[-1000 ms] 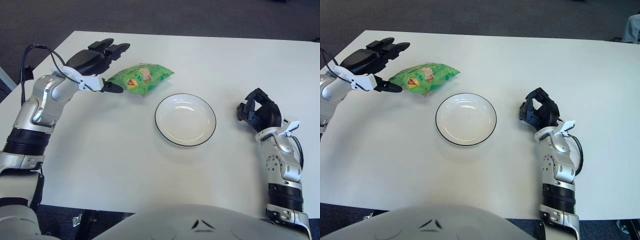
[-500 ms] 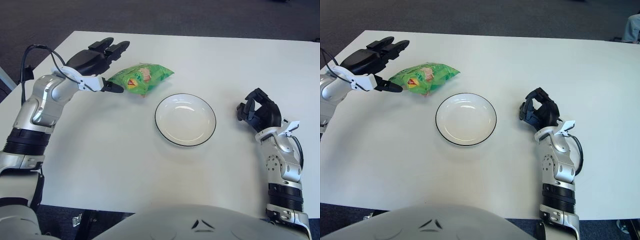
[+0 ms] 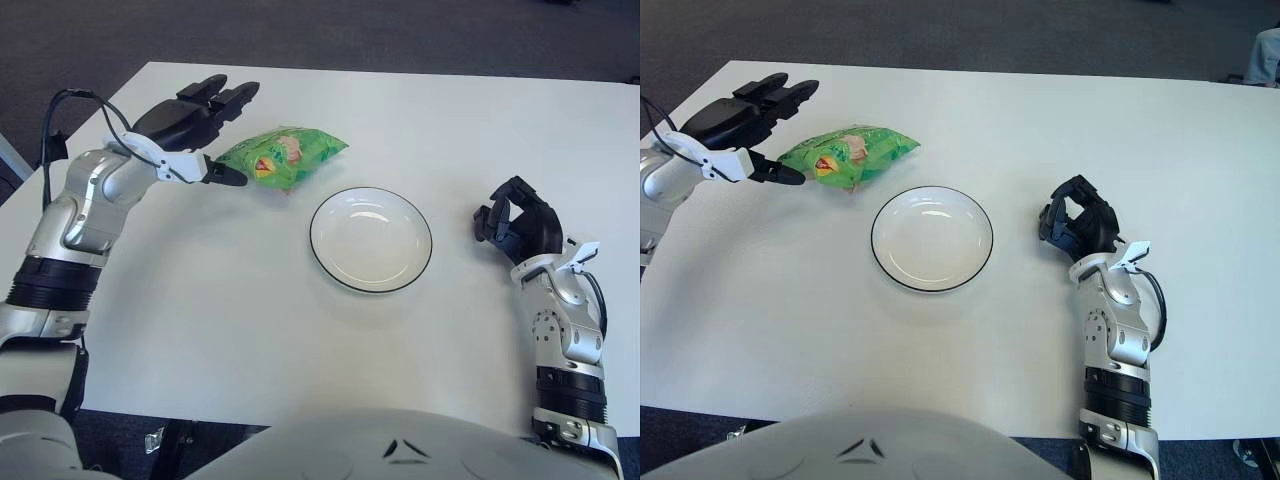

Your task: Put the snack into the plate.

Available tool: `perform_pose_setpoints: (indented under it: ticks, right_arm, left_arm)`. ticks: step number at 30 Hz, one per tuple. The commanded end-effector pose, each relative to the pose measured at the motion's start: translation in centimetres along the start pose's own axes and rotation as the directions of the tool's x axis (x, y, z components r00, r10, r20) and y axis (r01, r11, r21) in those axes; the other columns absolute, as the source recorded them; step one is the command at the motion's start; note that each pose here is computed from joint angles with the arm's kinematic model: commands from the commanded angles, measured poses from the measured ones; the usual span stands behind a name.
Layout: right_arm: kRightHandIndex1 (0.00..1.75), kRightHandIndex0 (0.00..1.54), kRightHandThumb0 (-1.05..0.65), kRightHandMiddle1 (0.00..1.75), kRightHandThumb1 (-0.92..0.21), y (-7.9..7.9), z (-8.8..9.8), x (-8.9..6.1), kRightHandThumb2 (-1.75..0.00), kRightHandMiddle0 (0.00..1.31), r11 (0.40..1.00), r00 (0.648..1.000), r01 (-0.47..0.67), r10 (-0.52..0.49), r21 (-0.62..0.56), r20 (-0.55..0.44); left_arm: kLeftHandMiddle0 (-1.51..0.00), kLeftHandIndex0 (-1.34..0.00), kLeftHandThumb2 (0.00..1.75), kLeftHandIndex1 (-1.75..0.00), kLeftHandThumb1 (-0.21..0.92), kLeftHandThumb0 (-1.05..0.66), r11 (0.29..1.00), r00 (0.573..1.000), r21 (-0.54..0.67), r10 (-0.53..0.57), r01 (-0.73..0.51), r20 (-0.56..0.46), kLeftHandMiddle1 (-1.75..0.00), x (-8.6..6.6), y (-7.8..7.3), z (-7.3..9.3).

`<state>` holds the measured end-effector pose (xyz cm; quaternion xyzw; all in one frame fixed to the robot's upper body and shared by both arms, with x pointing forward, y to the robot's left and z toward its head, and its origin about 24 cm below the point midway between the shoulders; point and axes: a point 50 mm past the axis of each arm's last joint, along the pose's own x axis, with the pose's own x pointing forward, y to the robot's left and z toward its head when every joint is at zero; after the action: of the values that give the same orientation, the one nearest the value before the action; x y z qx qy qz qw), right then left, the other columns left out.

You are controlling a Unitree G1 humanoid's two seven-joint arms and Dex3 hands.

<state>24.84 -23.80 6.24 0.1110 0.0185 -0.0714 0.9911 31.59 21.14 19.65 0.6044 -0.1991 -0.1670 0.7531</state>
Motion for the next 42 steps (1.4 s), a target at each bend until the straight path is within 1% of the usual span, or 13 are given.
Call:
perform_pose_setpoints:
  ticks: [1, 2, 4, 7, 12, 14, 16, 21, 24, 29, 35, 38, 42]
  right_arm:
    - [1.75, 1.17, -0.47, 1.75, -0.37, -0.6, -3.7, -1.2, -1.25, 0.57, 0.998, 0.985, 0.047, -0.040, 0.034, -0.169]
    - [1.75, 1.18, -0.47, 1.75, -0.37, -0.6, -3.7, -1.2, -1.25, 0.57, 0.998, 0.985, 0.047, -0.040, 0.034, -0.169]
    - [1.75, 1.18, -0.47, 1.75, -0.37, -0.6, -3.7, -1.3, -1.25, 0.57, 0.998, 0.985, 0.048, -0.041, 0.034, -0.169]
    - [1.75, 1.17, -0.47, 1.75, -0.38, -0.5, -3.7, -1.3, -1.25, 0.57, 0.998, 0.985, 0.050, -0.043, 0.036, -0.169]
    - [1.75, 1.16, -0.47, 1.75, -0.38, -0.5, -3.7, -1.4, -1.24, 0.57, 0.998, 0.984, 0.050, -0.043, 0.038, -0.171]
    - [1.75, 1.15, -0.47, 1.75, -0.38, -0.5, -3.7, -1.4, -1.24, 0.56, 0.998, 0.984, 0.050, -0.042, 0.039, -0.172]
    - [1.75, 1.15, -0.47, 1.75, -0.39, -0.4, -3.7, -1.5, -1.24, 0.56, 0.998, 0.984, 0.050, -0.042, 0.039, -0.172]
    - [1.75, 1.16, -0.46, 1.75, -0.39, -0.4, -3.7, -1.5, -1.23, 0.56, 0.998, 0.984, 0.052, -0.044, 0.039, -0.173]
    - [1.75, 1.16, -0.46, 1.75, -0.39, -0.3, -3.7, -1.5, -1.23, 0.56, 0.998, 0.984, 0.054, -0.046, 0.043, -0.171]
    - [1.75, 1.17, -0.46, 1.75, -0.39, -0.3, -3.7, -1.5, -1.23, 0.56, 0.998, 0.985, 0.053, -0.046, 0.041, -0.168]
    - [1.75, 1.16, -0.46, 1.75, -0.40, -0.4, -3.6, -1.5, -1.22, 0.55, 0.998, 0.984, 0.052, -0.044, 0.041, -0.171]
    - [1.75, 1.15, -0.46, 1.75, -0.40, -0.5, -3.6, -1.5, -1.22, 0.55, 0.998, 0.983, 0.053, -0.045, 0.042, -0.176]
    - [1.75, 1.15, -0.46, 1.75, -0.40, -0.5, -3.6, -1.5, -1.22, 0.55, 0.998, 0.983, 0.055, -0.047, 0.038, -0.178]
  left_arm:
    - [-0.13, -0.01, 0.37, -0.35, 0.92, -0.87, 0.907, 0.980, -0.391, 0.193, -0.158, 0.053, -0.03, 6.4, -0.4, 2.8]
    - [-0.19, -0.01, 0.44, -0.48, 0.92, -0.85, 0.889, 0.977, -0.428, 0.204, -0.160, 0.059, -0.05, 7.2, -0.6, 3.3]
    - [-0.23, 0.00, 0.51, -0.58, 0.92, -0.84, 0.895, 0.979, -0.420, 0.193, -0.152, 0.058, -0.06, 7.3, -0.7, 3.2]
    - [-0.26, 0.00, 0.57, -0.65, 0.92, -0.87, 0.896, 0.983, -0.423, 0.173, -0.134, 0.054, -0.06, 7.4, -0.8, 3.1]
    - [-0.24, 0.00, 0.62, -0.61, 0.92, -0.95, 0.904, 0.990, -0.418, 0.126, -0.088, 0.064, -0.04, 7.8, -1.2, 3.3]
    - [-0.24, 0.00, 0.66, -0.58, 0.92, -0.98, 0.916, 0.993, -0.397, 0.094, -0.059, 0.069, -0.04, 8.7, -1.5, 3.4]
    - [-0.26, 0.00, 0.69, -0.56, 0.92, -1.00, 0.922, 0.994, -0.385, 0.073, -0.036, 0.083, -0.05, 9.2, -1.8, 3.5]
    - [-0.28, 0.00, 0.74, -0.52, 0.92, -1.01, 0.928, 0.989, -0.372, 0.066, -0.013, 0.129, -0.06, 9.3, -1.9, 3.8]
    - [-0.27, 0.00, 0.74, -0.52, 0.92, -1.00, 0.938, 0.984, -0.348, 0.072, -0.012, 0.161, -0.05, 9.4, -2.0, 4.3]
    - [-0.25, 0.00, 0.66, -0.56, 0.92, -0.95, 0.948, 0.976, -0.319, 0.075, -0.006, 0.205, -0.03, 9.5, -2.2, 4.8]
    - [-0.23, 0.00, 0.57, -0.59, 0.92, -0.93, 0.965, 0.970, -0.261, 0.048, 0.017, 0.240, -0.01, 9.7, -2.8, 4.5]
    - [-0.21, 0.00, 0.56, -0.59, 0.92, -0.93, 0.973, 0.968, -0.231, 0.035, 0.025, 0.250, -0.01, 9.8, -3.0, 4.5]
    - [-0.19, 0.00, 0.57, -0.58, 0.92, -0.95, 0.983, 0.973, -0.182, 0.027, 0.015, 0.227, 0.00, 9.9, -3.1, 4.4]
